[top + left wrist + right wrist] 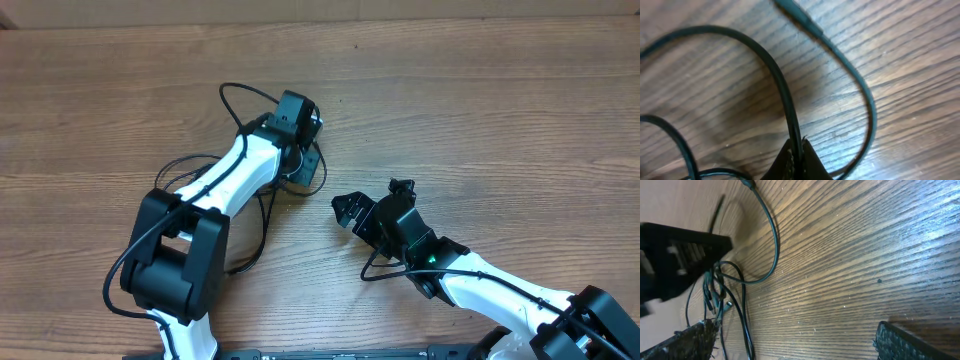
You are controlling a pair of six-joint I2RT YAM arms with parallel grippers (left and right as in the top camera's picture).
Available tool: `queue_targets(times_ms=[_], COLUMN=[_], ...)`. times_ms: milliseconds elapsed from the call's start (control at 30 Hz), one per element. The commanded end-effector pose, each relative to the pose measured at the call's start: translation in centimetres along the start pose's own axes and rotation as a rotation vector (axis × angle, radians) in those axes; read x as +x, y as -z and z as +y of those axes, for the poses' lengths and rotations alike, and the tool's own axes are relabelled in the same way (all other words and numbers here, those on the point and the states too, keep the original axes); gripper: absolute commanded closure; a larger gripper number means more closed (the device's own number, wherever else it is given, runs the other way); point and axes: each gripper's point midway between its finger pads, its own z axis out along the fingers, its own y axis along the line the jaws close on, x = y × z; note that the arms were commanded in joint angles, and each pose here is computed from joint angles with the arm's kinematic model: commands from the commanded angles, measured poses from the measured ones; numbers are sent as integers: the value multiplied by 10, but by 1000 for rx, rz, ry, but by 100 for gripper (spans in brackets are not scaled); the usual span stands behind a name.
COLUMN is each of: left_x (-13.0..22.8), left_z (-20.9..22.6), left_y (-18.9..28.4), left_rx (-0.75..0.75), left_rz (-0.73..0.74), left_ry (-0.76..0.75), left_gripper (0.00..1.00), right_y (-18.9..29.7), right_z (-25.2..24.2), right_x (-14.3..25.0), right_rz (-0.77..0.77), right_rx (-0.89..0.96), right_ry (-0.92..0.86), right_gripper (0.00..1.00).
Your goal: Untangle cables
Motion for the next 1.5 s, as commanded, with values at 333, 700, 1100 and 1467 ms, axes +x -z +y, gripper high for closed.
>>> queue_targets(times_ms=[333, 700, 1100, 1467], left_x=[-70, -77, -87, -79], left_z=[-56, -61, -61, -59], left_y=[68, 76, 94, 93], left_rx=[103, 115, 121, 111], left_rz=[-179, -196, -207, -174], left_ry=[-77, -10, 48, 89], left_gripper=[96, 96, 96, 96], right_y=[2, 2, 2, 2], right_z=[4, 4, 4, 4], right_x=[-3, -3, -3, -3], right_rz=[-14, -14, -14, -14], right_rx=[-14, -15, -15, -14], right_ry=[-4, -4, -4, -4], right_gripper=[0, 0, 0, 0])
